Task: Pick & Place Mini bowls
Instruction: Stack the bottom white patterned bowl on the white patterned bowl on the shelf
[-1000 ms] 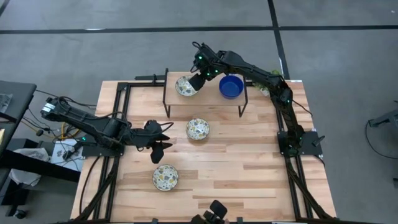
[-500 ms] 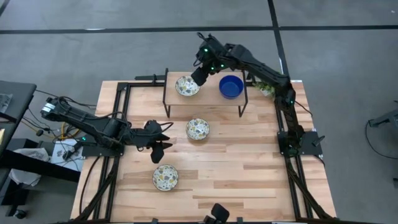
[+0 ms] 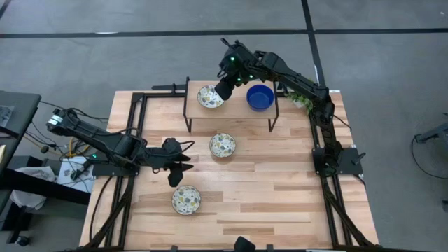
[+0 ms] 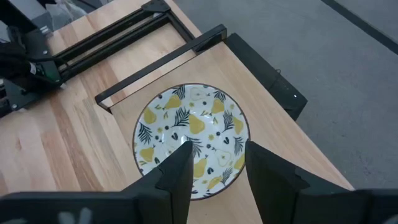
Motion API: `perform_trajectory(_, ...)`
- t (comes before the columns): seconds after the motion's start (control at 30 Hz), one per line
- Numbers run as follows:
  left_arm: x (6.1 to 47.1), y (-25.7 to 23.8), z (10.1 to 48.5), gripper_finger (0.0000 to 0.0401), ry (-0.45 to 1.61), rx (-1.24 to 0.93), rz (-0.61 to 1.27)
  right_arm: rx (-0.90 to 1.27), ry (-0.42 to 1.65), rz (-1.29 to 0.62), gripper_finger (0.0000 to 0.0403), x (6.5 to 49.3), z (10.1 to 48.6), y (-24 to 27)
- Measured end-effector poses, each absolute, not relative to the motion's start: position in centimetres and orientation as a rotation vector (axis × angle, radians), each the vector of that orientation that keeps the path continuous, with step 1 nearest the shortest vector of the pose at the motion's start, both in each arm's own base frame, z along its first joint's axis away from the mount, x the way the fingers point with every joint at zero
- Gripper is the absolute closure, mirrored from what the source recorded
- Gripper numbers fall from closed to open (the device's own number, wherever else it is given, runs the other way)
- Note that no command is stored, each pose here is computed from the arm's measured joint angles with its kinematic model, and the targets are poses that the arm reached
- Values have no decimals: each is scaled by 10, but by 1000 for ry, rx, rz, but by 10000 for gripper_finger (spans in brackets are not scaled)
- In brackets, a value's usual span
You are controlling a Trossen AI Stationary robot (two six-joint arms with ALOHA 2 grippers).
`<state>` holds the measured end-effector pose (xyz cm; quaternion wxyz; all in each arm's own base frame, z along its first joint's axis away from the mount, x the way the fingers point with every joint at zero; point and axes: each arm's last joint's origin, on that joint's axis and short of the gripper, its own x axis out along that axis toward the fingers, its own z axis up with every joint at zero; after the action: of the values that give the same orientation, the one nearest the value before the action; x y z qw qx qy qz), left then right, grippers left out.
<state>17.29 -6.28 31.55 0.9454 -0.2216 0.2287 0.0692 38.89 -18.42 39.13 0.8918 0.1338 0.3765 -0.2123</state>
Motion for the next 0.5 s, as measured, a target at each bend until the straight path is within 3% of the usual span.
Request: perform_trajectory(0.5, 170, -71, 315, 247, 475, -465, 108, 256, 871, -389, 284, 386, 389, -167)
